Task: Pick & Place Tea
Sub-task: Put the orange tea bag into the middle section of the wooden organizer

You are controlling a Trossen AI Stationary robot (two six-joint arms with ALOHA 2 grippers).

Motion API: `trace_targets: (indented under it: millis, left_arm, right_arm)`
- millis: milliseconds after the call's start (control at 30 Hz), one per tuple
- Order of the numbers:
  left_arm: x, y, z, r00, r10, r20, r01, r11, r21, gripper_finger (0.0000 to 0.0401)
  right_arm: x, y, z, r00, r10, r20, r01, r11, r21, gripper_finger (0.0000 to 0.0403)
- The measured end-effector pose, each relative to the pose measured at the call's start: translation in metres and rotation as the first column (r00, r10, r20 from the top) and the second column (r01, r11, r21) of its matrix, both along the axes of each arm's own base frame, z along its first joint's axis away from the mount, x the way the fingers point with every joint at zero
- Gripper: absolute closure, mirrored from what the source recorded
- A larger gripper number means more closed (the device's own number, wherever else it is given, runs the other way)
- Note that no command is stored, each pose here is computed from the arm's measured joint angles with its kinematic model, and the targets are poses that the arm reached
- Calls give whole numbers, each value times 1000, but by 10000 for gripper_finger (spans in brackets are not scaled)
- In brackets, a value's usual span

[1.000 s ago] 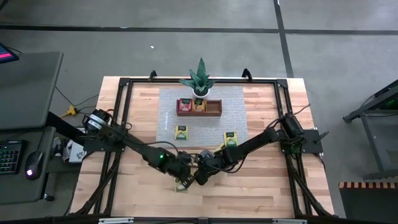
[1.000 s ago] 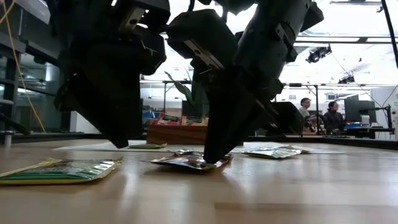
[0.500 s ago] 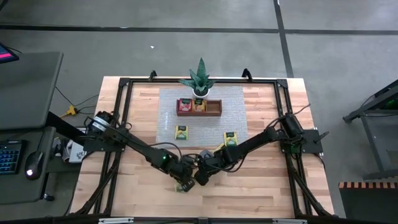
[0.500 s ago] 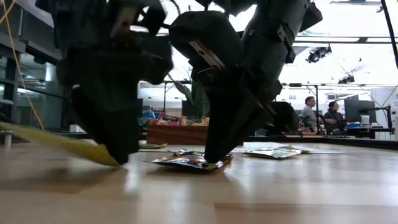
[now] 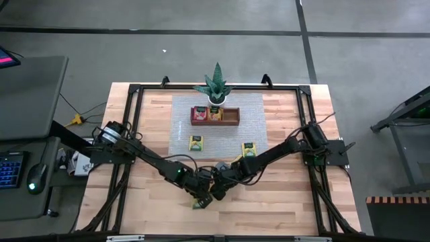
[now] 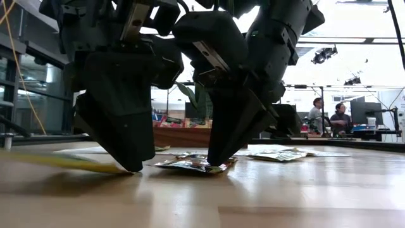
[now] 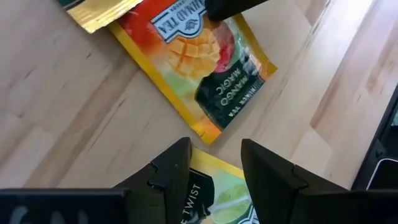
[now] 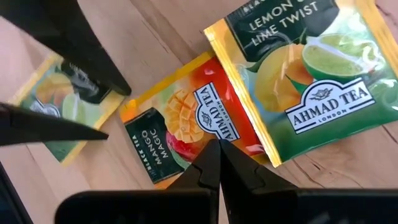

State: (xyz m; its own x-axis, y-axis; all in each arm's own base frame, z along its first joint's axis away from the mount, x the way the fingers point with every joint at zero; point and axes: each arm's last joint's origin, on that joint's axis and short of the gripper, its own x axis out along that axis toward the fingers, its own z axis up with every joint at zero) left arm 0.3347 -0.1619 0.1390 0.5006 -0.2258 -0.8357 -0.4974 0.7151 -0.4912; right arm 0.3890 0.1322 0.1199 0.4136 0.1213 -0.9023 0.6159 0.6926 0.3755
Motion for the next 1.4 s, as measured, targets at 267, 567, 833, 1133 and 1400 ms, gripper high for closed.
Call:
trace_targets:
  millis: [267,567,833,1133,1400]
  left_arm:
    - [-5,2,-3,998,-28,-50,30,999,41,254]
    - [-5,2,-4,995,-86,-44,89,994,67,253]
    - [-8,3,-6,987,-136,-86,142,988,58,201]
    - [-8,2,-6,987,-143,-73,147,988,52,176]
    - [-5,1,-4,988,-152,-27,153,985,77,176]
  right_arm:
    - [0,0,0,999,32,-2,-32,999,14,403]
    - [0,0,0,1000,31,-2,-31,999,14,403]
    - [0,0,0,999,33,-4,-33,999,19,403]
    - [0,0,0,999,33,-3,-33,999,19,403]
    - [1,1,1,998,66,17,-66,998,5,403]
